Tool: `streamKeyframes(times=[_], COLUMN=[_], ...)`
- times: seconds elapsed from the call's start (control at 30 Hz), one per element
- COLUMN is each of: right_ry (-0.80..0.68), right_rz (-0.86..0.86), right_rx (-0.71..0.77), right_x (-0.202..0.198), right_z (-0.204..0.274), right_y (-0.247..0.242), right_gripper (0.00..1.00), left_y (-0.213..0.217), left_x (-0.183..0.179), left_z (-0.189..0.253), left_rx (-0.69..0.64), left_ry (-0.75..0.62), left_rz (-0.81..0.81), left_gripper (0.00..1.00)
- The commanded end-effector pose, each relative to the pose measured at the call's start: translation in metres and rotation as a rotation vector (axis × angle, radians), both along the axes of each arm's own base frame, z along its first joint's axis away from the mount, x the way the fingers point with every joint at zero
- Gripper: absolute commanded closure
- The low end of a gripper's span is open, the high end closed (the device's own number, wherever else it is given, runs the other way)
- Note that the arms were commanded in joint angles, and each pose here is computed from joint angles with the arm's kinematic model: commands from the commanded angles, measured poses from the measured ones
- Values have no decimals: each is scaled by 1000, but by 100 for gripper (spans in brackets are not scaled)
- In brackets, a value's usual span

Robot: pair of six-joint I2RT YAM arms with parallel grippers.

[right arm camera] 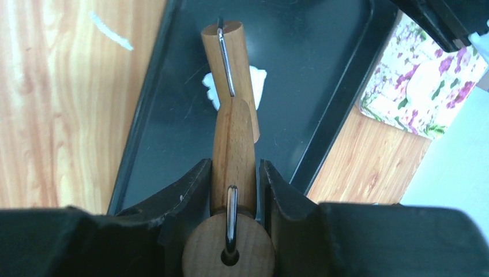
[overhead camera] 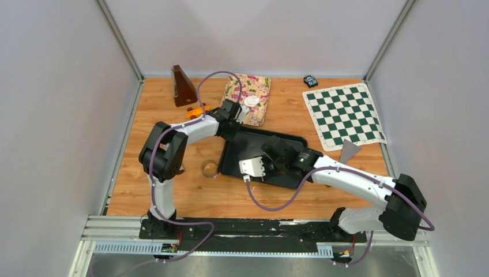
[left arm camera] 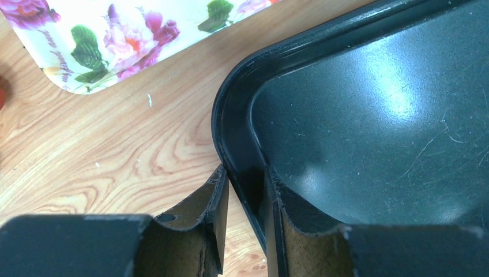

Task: Roll out the dumpling wrappers from the dough

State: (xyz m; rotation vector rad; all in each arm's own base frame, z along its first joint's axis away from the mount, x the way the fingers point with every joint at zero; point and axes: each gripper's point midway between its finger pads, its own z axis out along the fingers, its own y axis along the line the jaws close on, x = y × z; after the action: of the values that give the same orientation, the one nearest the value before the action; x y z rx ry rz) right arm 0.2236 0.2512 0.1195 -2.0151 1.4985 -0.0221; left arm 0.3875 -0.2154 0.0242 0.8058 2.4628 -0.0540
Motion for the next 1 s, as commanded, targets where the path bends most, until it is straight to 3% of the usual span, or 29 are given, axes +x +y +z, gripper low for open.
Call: streamKeyframes(times=[0.0, 0.3, 0.5, 0.97], right_ry=[11, -45, -143, -132], right_rz=[131, 56, 58, 59], right_rx=[-17, -60, 7, -69], right_x=[-22, -3, 8, 13], right_z=[0, -20, 23, 7], right_y=[-8, -11, -5, -7], right_gripper=[100, 100, 100, 100], left_y=[8, 4, 1, 1], left_x=[-8, -10, -11, -11], left_z=[-12, -12, -12, -12], left_rx=[76, 87, 90, 89], left_ry=[41, 29, 26, 27], left_rz=[-7, -28, -39, -44], left_gripper=[100, 100, 100, 100])
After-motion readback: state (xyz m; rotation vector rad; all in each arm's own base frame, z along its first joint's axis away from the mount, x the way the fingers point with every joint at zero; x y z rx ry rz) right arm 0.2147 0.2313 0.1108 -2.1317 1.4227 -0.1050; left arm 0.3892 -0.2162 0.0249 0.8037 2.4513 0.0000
